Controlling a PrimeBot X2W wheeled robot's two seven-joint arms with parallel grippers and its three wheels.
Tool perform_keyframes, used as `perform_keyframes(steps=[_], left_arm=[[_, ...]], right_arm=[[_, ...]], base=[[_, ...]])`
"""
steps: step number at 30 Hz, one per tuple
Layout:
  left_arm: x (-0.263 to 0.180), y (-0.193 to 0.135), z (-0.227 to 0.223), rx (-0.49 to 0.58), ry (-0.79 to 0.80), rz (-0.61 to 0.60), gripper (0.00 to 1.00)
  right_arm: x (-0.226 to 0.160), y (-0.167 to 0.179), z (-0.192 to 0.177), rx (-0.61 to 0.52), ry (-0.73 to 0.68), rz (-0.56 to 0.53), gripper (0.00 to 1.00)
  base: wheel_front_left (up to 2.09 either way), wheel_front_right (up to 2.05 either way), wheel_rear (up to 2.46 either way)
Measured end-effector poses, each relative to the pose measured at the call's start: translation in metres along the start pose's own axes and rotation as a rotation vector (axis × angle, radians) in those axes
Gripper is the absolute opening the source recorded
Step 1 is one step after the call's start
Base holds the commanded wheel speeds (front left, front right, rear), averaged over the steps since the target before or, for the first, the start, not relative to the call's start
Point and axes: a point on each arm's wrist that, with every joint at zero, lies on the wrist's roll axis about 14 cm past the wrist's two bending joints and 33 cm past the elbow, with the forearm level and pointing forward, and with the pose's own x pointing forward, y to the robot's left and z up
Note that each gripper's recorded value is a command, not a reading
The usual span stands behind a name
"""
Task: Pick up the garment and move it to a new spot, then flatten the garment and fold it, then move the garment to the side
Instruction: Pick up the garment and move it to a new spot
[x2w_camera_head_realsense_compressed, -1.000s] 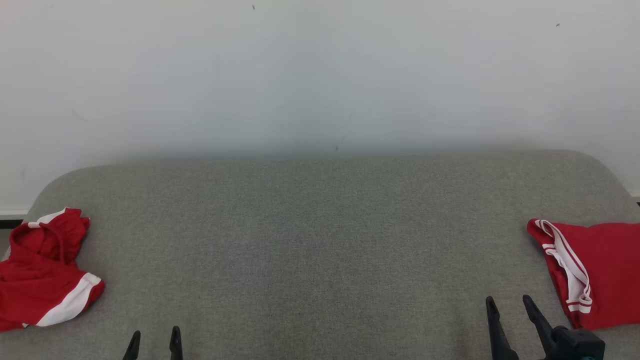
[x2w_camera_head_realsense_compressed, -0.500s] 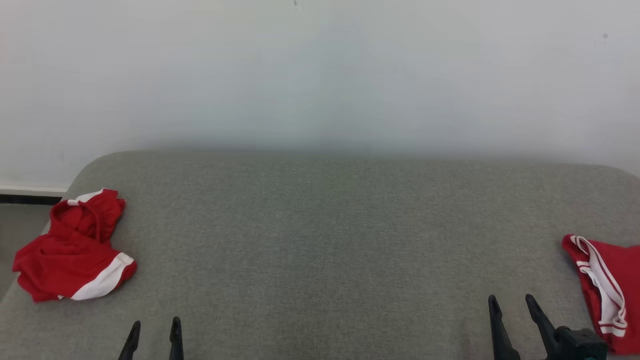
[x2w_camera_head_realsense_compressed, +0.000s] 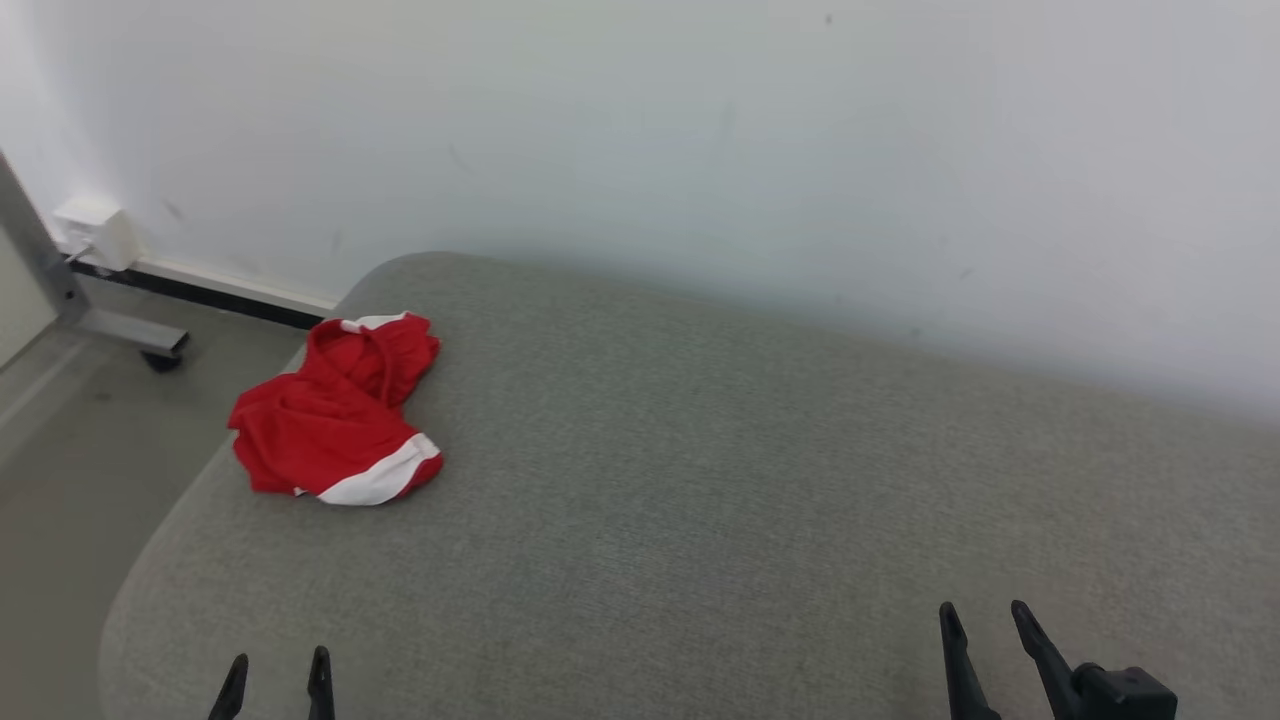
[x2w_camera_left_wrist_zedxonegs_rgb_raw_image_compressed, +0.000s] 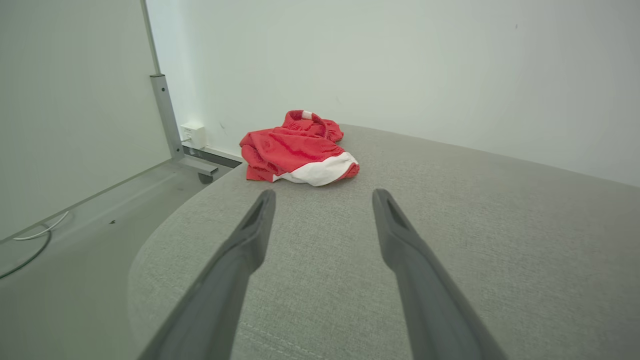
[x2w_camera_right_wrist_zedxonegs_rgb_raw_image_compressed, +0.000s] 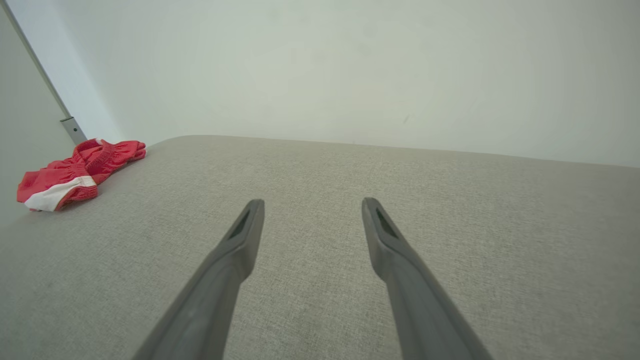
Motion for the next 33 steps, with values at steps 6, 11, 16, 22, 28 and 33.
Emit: perform_keyframes(steps=[6,11,16,22,28,33], left_arm=[[-0.023,0.038,0.007,-0.004,-0.026,0.128,1.00],[-0.044,0.061,0.005,-0.005,-0.018,0.219,1.00],[-0.051,0.071,0.007,-0.002,-0.018,0.272,1.00],[-0.054,0.073,0.006,-0.001,-0.015,0.288,1.00],[-0.051,0.067,0.006,-0.004,-0.017,0.272,1.00],[-0.030,0.053,0.012,-0.001,-0.036,0.201,1.00]], right_arm=[[0.024,0.040,0.004,-0.010,-0.004,0.126,1.00],[0.040,0.069,0.001,-0.011,0.008,0.213,1.00],[0.051,0.083,-0.009,-0.003,0.039,0.260,1.00],[0.051,0.085,-0.013,0.000,0.047,0.270,1.00],[0.050,0.080,-0.013,-0.001,0.047,0.256,1.00],[0.045,0.071,-0.013,0.000,0.040,0.229,1.00]], base=[[0.00,0.00,0.00],[0.00,0.00,0.00],[0.00,0.00,0.00],[0.00,0.00,0.00],[0.00,0.00,0.00],[0.00,0.00,0.00]])
